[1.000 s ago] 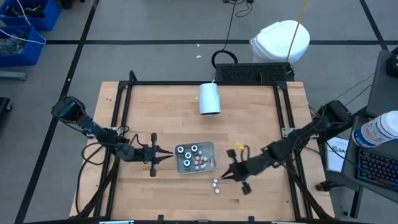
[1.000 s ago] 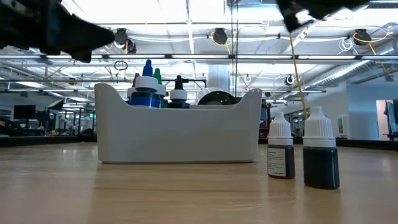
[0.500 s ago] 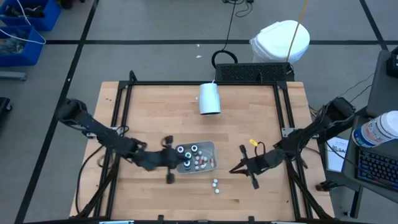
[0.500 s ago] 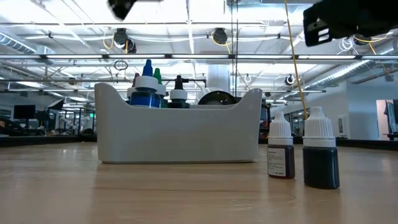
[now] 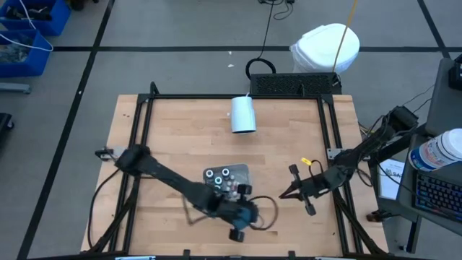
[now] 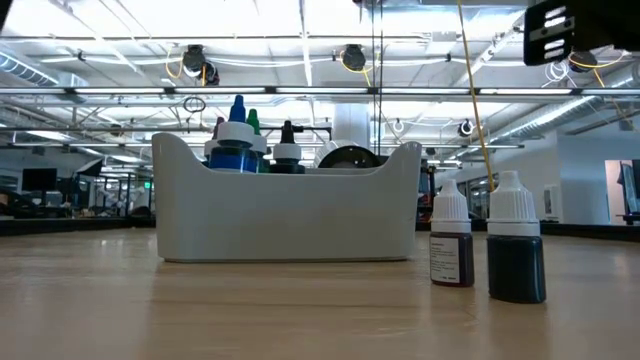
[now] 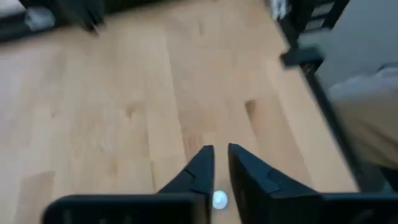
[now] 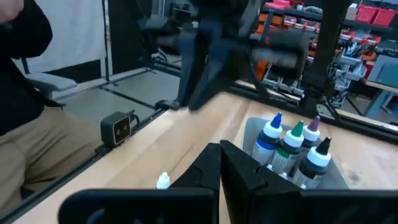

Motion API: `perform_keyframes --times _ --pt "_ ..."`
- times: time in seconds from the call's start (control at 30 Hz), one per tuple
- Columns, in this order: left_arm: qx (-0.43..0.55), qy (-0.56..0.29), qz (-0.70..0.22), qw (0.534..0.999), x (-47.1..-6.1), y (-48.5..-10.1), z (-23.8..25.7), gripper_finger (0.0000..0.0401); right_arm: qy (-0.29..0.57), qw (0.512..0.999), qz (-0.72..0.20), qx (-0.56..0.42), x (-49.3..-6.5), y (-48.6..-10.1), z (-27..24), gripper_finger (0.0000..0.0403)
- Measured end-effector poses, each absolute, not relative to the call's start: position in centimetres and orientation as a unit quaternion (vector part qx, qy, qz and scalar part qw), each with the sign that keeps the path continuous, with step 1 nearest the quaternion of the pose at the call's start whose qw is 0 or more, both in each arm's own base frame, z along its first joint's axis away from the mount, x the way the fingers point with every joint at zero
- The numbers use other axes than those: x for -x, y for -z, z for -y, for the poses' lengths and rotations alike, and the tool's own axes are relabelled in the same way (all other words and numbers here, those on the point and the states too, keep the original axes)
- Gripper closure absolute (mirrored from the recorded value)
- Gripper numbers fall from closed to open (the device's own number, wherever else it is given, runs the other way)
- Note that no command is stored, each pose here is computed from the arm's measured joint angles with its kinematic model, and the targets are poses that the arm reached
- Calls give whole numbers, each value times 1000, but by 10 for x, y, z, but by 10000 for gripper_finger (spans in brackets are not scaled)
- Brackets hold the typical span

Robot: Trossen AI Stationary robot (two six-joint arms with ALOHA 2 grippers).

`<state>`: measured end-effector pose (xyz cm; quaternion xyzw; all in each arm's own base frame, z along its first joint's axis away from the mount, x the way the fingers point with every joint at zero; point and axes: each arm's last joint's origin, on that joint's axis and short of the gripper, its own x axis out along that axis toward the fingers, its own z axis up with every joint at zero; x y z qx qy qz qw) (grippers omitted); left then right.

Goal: Pick & Place food coloring
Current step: Put the small purple food coloring bottle into the gray bin

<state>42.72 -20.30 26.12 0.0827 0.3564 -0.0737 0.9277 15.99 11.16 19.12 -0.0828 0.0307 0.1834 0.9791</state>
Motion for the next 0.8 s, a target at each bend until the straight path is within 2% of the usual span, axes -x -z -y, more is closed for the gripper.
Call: perform_keyframes --times 0.1,0.27,0.43,0.6,0.8 --pt "-87 94 -388 913 -447 -245 205 312 -183 980 -24 79 -153 -190 -107 402" --pt "-117 181 -438 873 -457 -215 208 237 -181 981 -1 74 -146 -187 -101 401" --pt "-124 198 -445 865 -459 -209 201 180 -181 981 9 73 -143 -185 -98 402" --pt "-120 203 -422 875 -465 -209 200 154 -181 981 10 74 -143 -185 -98 402" --pt "-142 251 -418 861 -468 -186 212 148 -181 981 10 73 -143 -185 -98 402"
